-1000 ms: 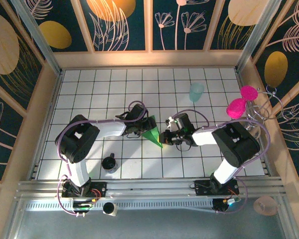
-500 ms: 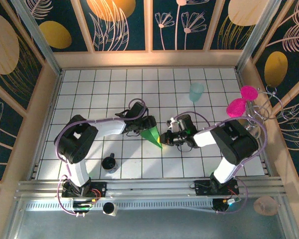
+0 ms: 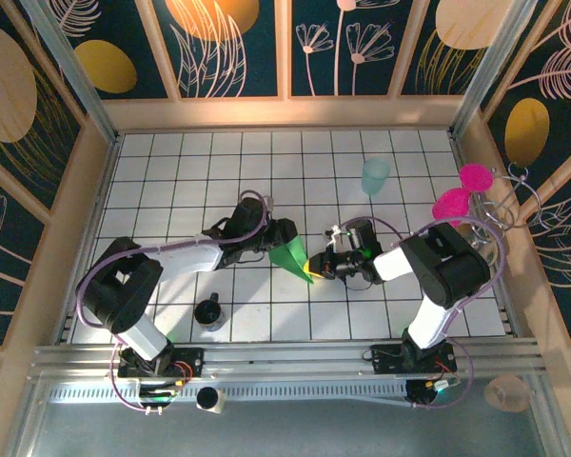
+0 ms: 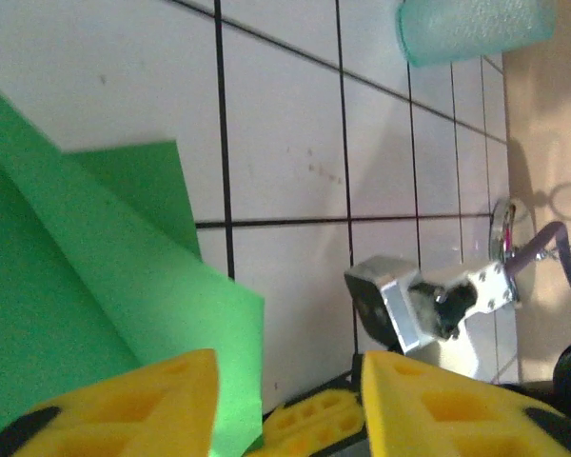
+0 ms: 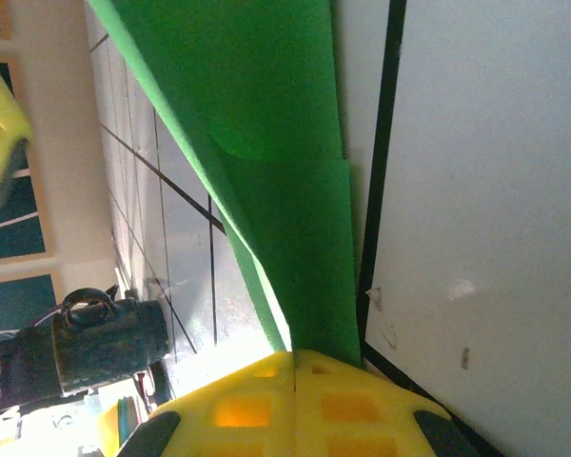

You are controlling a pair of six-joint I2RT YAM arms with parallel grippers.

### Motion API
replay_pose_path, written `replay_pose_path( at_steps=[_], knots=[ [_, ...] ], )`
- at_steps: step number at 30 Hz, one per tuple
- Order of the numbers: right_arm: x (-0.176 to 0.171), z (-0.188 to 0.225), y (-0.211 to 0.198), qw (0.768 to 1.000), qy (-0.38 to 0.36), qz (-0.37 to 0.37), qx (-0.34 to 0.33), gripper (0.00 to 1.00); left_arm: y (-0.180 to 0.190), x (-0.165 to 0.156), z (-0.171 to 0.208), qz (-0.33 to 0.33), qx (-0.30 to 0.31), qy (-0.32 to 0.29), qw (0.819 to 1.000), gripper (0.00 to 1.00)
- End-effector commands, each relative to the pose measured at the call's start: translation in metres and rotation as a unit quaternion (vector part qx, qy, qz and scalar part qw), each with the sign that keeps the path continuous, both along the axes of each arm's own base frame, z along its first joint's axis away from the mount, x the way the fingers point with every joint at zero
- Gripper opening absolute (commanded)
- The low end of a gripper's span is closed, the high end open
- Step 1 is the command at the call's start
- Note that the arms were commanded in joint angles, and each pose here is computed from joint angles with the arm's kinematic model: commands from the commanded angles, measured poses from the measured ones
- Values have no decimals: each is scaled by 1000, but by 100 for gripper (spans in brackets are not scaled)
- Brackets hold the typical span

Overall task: Fold a paper plane with a square sheet of paper (pick it up from the middle)
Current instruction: Fourth fold the wing at the center of the table.

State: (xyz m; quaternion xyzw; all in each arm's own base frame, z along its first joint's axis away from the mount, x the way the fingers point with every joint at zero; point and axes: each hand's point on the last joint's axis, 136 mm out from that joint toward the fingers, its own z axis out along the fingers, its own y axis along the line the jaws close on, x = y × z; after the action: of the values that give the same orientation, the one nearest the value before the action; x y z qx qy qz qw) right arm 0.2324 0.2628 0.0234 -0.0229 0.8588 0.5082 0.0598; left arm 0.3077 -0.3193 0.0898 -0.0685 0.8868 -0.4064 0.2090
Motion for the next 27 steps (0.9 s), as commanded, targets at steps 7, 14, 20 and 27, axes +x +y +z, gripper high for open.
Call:
replay_pose_path(
  at_steps=[7, 14, 20, 27],
  knots=[
    [-3, -7, -4, 1000, 21, -3, 7, 0, -20, -10, -17, -47, -56, 20, 997, 30],
    [-3, -10, -5, 1000, 27, -5, 4, 0, -22, -10, -34, -52, -44, 35, 997, 26],
    [-3, -12, -7, 999, 32, -7, -1, 1, -24, -7, -41, -52, -32, 40, 997, 24],
    [-4, -15, -8, 999, 36, -9, -7, 2, -22, -4, -51, -48, -10, 47, 998, 24]
  ],
)
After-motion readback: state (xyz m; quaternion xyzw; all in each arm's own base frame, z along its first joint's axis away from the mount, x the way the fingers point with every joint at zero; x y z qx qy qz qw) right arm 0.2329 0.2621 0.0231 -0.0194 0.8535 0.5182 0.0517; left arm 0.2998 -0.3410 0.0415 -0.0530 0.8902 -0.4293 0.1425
